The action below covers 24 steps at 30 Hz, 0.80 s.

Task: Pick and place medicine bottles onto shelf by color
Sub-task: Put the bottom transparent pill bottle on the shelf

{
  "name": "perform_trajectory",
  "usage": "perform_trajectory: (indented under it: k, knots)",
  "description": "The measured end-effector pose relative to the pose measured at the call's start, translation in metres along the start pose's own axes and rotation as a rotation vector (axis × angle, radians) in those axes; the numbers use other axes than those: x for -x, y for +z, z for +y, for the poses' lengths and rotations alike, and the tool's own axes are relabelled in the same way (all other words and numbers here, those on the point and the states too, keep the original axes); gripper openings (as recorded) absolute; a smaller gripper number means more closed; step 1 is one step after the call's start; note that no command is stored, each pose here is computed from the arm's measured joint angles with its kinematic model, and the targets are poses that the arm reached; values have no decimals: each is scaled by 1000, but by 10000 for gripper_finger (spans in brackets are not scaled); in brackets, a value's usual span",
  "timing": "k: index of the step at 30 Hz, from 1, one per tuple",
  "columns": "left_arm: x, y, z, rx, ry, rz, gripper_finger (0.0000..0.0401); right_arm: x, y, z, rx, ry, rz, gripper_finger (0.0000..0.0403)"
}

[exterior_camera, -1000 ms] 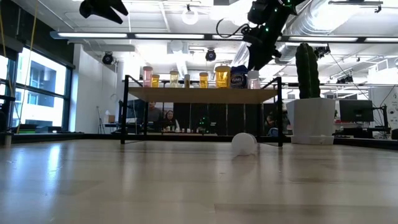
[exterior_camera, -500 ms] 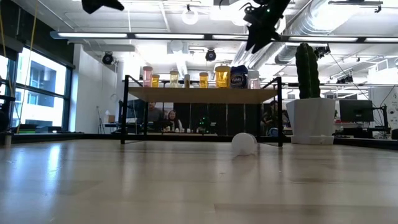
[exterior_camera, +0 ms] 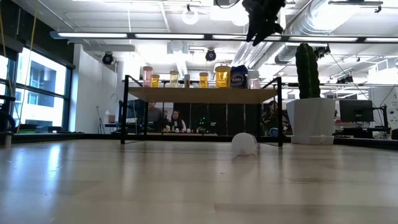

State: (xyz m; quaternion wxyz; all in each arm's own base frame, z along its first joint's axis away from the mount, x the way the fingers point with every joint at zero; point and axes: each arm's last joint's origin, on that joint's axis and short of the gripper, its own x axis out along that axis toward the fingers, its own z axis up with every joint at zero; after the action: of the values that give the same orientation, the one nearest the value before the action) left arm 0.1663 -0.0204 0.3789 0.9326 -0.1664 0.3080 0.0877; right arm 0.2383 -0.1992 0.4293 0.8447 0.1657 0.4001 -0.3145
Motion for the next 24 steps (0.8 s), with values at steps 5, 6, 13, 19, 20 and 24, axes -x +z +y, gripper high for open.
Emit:
perform_trajectory:
  k: [5, 6, 13, 19, 20, 24]
  knots:
    - [-13, -9, -28, -47, -61, 46, 204, 13, 0, 14, 2, 29, 4, 177]
    - [-16, -10, -34, -54, -77, 53, 204, 16, 0, 16, 2, 34, 4, 177]
    - [-33, -20, -64, -2, -194, 138, 204, 31, -3, 35, 27, 74, 18, 177]
    - [-49, -29, -78, 57, -259, 272, 204, 34, -10, 50, 55, 101, 67, 177]
    - [-52, -31, -80, 51, -259, 284, 204, 34, -11, 52, 53, 104, 74, 177]
    - [-65, -40, -93, -19, -188, 270, 204, 35, -14, 61, 65, 121, 90, 177]
